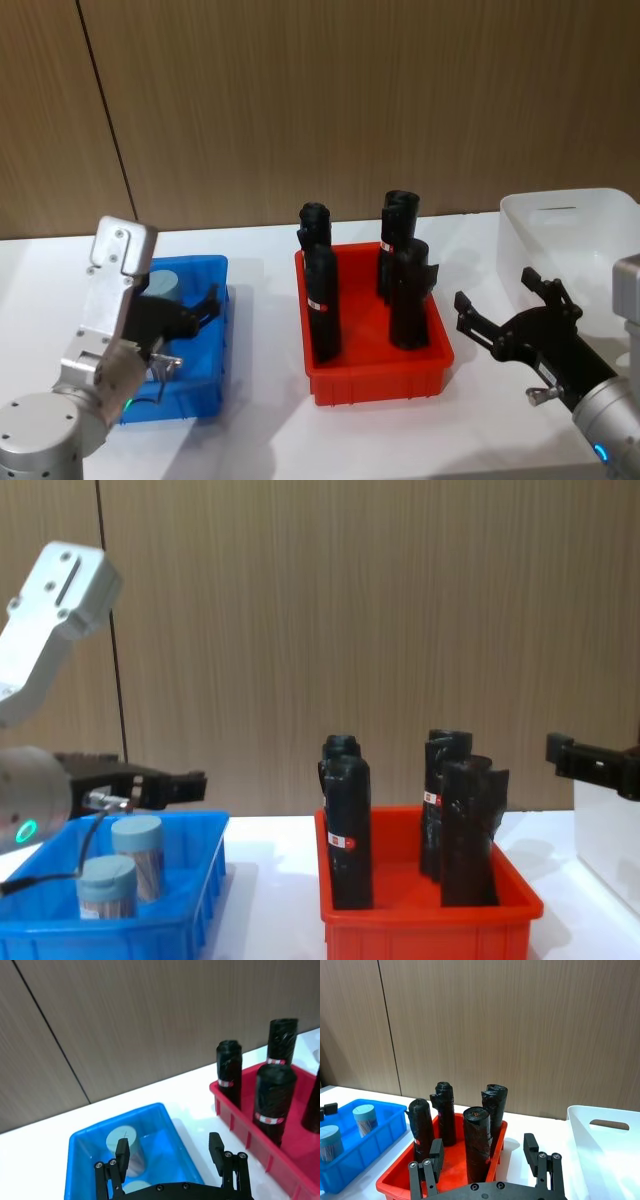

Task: Pick the cotton swabs from the blue box and place them into the white box.

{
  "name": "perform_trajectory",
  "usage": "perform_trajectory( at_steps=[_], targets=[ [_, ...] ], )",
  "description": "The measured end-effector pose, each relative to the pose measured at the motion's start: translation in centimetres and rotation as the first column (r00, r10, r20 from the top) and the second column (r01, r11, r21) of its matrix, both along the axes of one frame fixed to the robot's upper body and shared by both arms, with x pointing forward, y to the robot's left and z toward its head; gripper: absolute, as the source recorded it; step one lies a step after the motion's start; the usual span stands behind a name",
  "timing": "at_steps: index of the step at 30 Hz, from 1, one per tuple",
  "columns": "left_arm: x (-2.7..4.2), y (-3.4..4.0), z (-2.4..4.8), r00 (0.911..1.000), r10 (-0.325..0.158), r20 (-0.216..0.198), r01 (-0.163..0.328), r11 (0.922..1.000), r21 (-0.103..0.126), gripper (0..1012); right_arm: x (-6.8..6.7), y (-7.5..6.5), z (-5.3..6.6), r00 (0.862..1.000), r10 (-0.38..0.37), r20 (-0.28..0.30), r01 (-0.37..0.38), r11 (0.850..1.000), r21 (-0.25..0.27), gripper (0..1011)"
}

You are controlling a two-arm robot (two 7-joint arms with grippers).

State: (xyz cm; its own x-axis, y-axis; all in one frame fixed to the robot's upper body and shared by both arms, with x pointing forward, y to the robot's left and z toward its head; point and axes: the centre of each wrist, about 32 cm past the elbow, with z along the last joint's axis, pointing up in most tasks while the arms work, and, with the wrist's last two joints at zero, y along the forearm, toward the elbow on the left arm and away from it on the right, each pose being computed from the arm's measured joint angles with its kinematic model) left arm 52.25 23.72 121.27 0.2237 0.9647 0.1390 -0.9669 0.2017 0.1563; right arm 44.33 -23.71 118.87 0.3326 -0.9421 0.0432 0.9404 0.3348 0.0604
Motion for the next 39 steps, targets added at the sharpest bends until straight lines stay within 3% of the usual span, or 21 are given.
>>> perform_trajectory(
  at_steps=[5,20,39],
  targets=[
    [0.57,1.07,-0.65,0.9989,0.017,-0.043,-0.018,0.9996,-0.021,1004,0.0,0.0,0.0,1.000,0.000,0.000,0.000,1.000,0.000,1001],
    [1.42,2.72,-2.48,0.9914,0.046,-0.123,-0.055,0.9956,-0.076,1004,0.0,0.0,0.0,1.000,0.000,0.000,0.000,1.000,0.000,1001],
    [1.98,4.24,-4.32,0.9838,0.049,-0.172,-0.068,0.9919,-0.107,1004,0.0,0.0,0.0,1.000,0.000,0.000,0.000,1.000,0.000,1001]
  ],
)
